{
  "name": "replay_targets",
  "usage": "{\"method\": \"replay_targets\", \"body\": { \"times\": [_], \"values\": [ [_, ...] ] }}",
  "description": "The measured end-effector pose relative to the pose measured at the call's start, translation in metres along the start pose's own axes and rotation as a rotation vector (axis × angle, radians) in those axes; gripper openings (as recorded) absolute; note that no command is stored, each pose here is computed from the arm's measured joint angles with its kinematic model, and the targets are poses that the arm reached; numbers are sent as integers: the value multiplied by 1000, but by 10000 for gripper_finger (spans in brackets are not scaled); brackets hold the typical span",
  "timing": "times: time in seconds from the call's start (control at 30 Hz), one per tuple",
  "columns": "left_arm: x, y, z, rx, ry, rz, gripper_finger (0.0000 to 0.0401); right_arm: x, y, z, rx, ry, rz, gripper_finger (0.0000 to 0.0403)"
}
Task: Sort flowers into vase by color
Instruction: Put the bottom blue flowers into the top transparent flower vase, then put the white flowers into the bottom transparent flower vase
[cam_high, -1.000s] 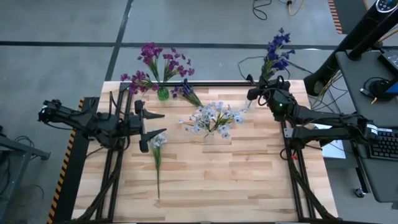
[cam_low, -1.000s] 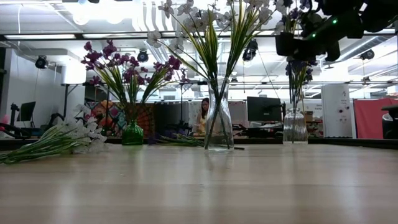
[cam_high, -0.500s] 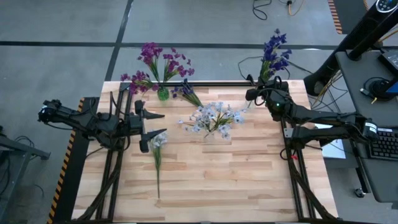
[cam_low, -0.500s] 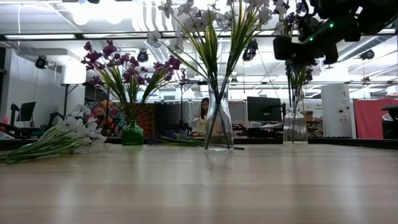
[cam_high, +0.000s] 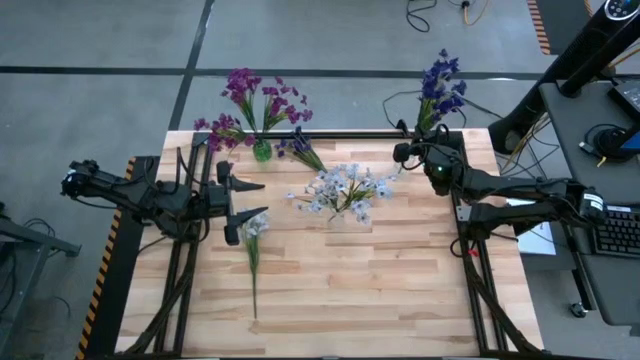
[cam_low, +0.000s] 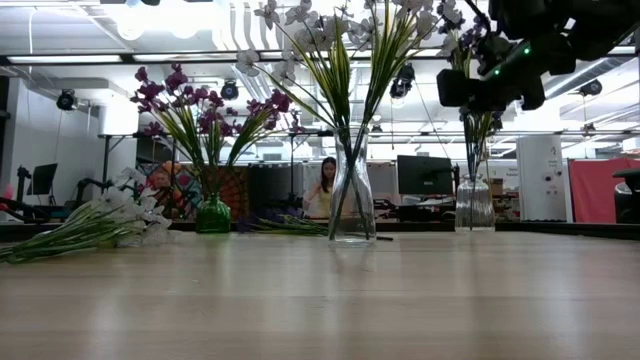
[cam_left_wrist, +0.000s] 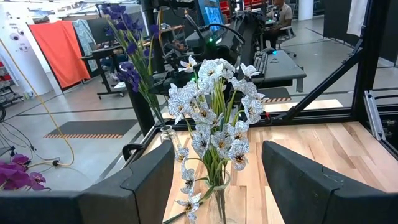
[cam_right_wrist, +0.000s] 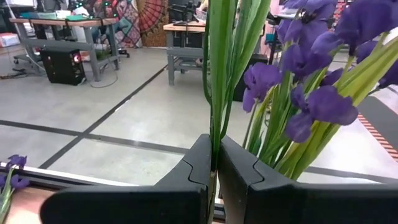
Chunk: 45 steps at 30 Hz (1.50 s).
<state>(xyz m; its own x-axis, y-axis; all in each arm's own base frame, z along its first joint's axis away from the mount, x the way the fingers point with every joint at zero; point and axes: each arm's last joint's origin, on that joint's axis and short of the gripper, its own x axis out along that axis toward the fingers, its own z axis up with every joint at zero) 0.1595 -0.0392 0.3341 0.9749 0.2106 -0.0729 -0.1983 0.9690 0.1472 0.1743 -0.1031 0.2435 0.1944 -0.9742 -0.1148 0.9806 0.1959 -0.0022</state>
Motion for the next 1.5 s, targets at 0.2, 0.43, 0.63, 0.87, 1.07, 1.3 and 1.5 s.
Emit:
{"method": "replay_targets", "body": {
  "times": [0.2,0.43,0.63,0.87,1.07,1.3,1.5],
  "values": [
    [0,0,0,0,0,0,226,2,2,-3,-11,8,-1,13],
    [0,0,0,3,1,1,226,1,2,-3,-20,12,1,13],
    [0,0,0,3,1,0,226,1,1,-6,-45,31,-2,18],
    [0,0,0,-9,4,0,226,1,2,-4,-16,27,-1,99],
    [0,0,-2,-21,15,-1,226,1,3,-1,19,44,20,168],
    [0,-1,-3,-44,30,-1,226,0,3,4,-3,158,43,210],
    [4,-2,-12,-118,103,82,226,-4,1,10,-23,286,79,216]
  ]
}}
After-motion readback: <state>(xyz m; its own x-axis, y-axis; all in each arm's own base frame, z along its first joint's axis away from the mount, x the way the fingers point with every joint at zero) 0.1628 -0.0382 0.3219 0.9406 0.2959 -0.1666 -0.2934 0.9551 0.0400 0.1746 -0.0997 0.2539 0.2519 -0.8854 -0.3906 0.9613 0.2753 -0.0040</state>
